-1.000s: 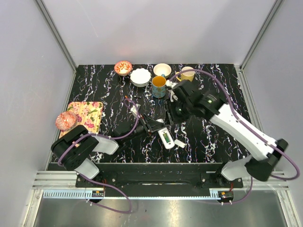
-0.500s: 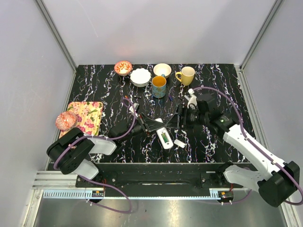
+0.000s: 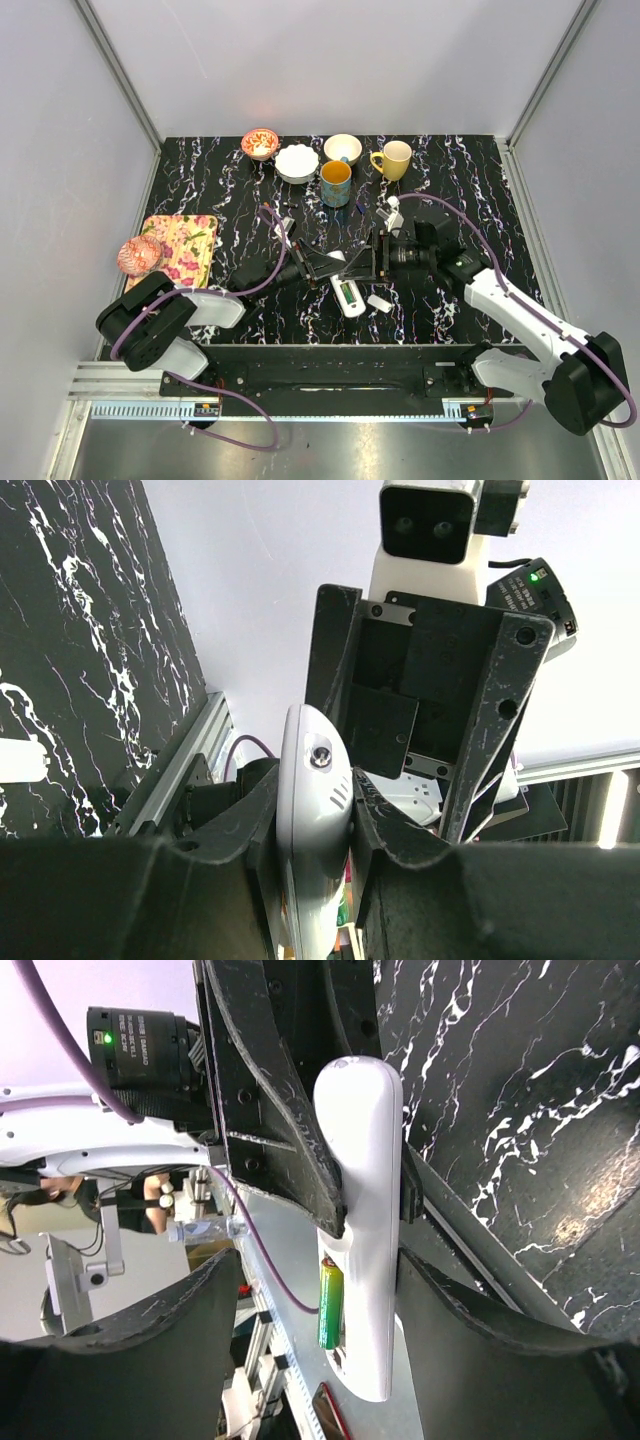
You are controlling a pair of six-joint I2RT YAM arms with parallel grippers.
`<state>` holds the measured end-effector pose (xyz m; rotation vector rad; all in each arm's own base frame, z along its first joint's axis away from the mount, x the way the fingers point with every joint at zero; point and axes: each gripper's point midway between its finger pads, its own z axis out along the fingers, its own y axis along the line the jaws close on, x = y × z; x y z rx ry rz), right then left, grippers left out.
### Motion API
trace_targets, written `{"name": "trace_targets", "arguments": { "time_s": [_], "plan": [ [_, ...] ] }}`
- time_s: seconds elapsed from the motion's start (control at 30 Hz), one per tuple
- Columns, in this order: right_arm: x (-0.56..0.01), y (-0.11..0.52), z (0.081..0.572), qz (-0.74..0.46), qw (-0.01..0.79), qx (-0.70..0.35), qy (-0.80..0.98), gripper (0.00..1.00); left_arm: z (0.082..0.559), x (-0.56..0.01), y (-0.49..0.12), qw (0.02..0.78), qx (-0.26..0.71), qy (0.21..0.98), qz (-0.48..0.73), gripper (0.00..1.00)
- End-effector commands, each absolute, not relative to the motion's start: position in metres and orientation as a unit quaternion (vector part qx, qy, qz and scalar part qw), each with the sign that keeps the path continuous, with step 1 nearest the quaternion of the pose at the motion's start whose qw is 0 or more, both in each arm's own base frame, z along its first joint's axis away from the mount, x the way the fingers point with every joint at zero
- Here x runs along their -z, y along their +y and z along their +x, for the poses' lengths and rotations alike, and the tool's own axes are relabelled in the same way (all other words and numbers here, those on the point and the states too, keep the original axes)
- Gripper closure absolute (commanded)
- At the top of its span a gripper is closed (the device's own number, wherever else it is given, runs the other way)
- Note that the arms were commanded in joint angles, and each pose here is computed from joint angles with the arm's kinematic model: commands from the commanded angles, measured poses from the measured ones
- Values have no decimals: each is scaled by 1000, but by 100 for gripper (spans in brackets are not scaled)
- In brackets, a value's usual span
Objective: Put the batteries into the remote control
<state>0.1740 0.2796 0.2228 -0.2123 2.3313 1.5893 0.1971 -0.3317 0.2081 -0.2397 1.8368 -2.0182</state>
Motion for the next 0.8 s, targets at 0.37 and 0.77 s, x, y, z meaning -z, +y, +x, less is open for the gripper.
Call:
{"name": "trace_targets", "arguments": {
  "time_s": [0.37,0.77],
  "plan": [
    [-224,283,151,-93,95,-600,789,33,172,-318,-307,296,824,483,14,100],
    [-216,282,143,-96,67,-602,790,39,171,-321,-305,300,825,479,16,100]
  ]
}}
